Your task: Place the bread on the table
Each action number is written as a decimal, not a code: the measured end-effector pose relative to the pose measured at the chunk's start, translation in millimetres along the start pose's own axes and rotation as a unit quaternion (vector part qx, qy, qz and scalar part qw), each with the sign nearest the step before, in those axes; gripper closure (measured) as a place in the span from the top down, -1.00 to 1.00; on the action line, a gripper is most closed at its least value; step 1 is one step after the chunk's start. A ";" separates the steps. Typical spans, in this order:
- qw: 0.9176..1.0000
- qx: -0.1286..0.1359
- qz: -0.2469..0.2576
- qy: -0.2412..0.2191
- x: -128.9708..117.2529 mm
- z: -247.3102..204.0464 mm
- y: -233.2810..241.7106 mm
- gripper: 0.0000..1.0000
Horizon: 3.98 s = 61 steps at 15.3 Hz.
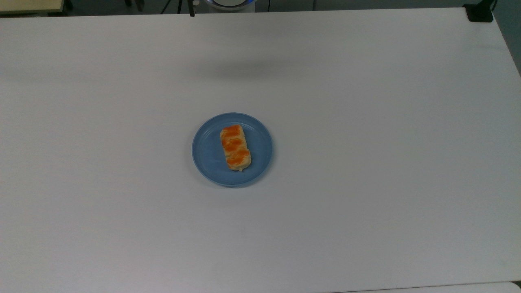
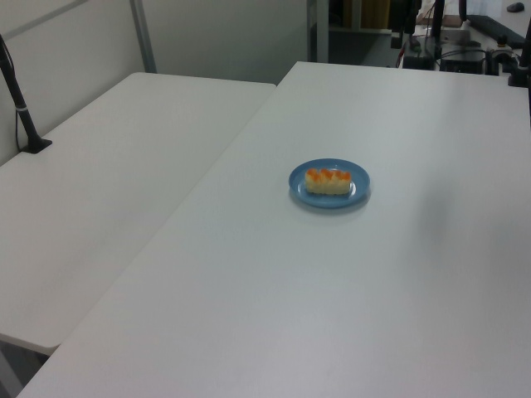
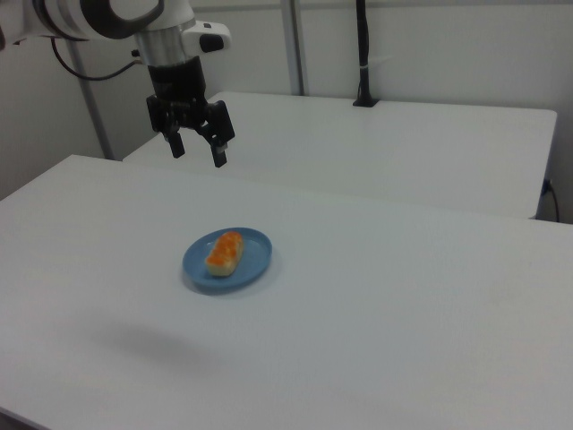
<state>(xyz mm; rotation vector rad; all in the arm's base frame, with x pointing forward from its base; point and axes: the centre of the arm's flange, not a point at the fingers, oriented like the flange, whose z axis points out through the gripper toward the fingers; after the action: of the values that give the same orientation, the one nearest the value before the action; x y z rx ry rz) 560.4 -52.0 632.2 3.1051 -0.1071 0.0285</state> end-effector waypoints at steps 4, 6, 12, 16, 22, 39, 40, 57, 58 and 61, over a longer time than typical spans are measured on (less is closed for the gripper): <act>1.000 0.000 0.000 -0.001 0.4 0.9 -0.4 1.00; 1.000 0.000 -0.001 -0.002 1.1 2.3 -1.6 1.00; 1.000 -0.005 -0.007 0.003 27.2 36.0 -8.4 1.00; 1.000 -0.013 -0.011 -0.004 63.8 99.9 -15.4 1.00; 1.000 -0.020 -0.017 -0.009 89.5 156.3 -21.8 1.00; 0.997 -0.022 -0.064 -0.025 113.7 260.9 -112.7 1.00; 0.997 -0.019 -0.065 -0.025 112.5 261.5 -120.6 1.00; 0.996 -0.026 -0.078 -0.022 117.5 302.4 -138.6 -0.45; 0.997 -0.026 -0.076 -0.017 119.1 296.6 -135.9 -0.46; 0.997 -0.028 -0.076 -0.007 121.6 273.5 -114.9 -0.46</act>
<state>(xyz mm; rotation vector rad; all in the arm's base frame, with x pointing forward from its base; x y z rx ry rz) 694.3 44.7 357.3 3.0469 0.1244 -0.0008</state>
